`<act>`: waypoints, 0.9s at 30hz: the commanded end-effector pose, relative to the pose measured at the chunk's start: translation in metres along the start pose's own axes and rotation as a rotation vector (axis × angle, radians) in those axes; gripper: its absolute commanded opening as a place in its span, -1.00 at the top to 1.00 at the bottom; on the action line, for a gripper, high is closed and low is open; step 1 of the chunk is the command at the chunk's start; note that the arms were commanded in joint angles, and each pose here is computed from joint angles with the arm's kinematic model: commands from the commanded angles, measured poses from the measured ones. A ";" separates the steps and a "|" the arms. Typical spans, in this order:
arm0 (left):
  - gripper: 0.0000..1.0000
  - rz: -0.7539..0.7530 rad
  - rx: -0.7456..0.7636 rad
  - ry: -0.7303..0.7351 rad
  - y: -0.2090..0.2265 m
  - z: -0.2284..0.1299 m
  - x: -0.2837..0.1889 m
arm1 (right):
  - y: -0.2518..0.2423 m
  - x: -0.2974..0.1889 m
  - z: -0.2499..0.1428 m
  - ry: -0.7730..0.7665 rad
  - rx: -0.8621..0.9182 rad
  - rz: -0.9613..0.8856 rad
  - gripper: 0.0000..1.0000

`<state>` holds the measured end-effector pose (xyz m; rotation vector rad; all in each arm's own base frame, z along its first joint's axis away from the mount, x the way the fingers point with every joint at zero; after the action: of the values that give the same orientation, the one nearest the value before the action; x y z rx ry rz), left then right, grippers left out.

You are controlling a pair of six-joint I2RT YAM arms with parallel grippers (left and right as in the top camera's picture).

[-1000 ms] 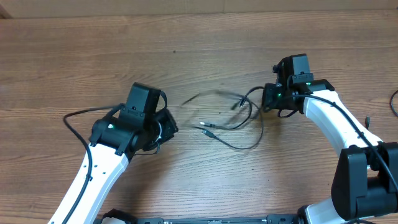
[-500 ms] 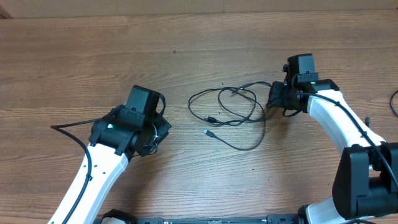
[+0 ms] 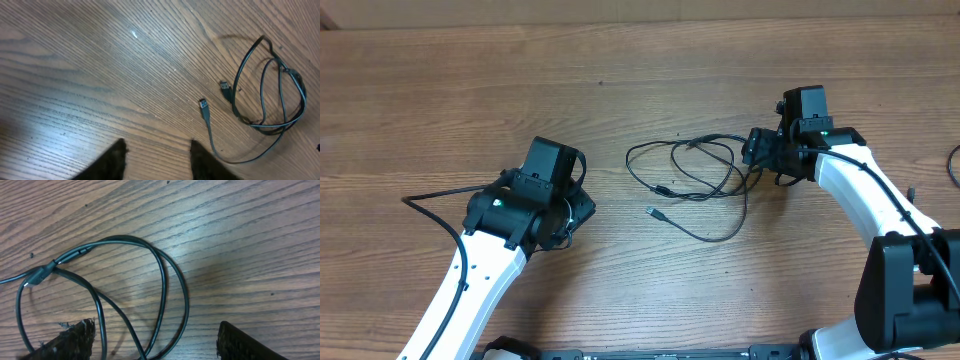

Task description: Untangle cables

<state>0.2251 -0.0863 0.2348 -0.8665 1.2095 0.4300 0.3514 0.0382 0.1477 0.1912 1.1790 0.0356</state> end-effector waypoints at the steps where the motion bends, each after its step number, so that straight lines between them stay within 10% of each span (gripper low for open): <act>1: -0.02 -0.012 0.012 -0.024 0.000 0.002 -0.003 | 0.008 0.002 -0.001 0.015 -0.077 0.111 -0.52; 11: -1.00 -0.007 0.012 -0.043 0.001 0.004 -0.004 | 0.034 0.001 -0.004 -0.012 -0.413 0.323 -0.55; 27: -1.00 -0.007 0.012 -0.043 0.001 0.004 -0.004 | 0.062 0.018 -0.021 0.032 -0.580 0.597 -0.51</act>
<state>0.2264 -0.0854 0.2351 -0.8558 1.1944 0.4321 0.3478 0.0895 0.1376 0.0366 1.0791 0.7911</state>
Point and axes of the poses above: each gripper's point midway between its finger pads, its own x axis out along the fingers, its own y axis along the line the jaws close on, z = x × y, the point moved 9 cm from there along -x, back along the fingers, and after that the axes turned 8 degrees about -x, right-handed, at the moved point
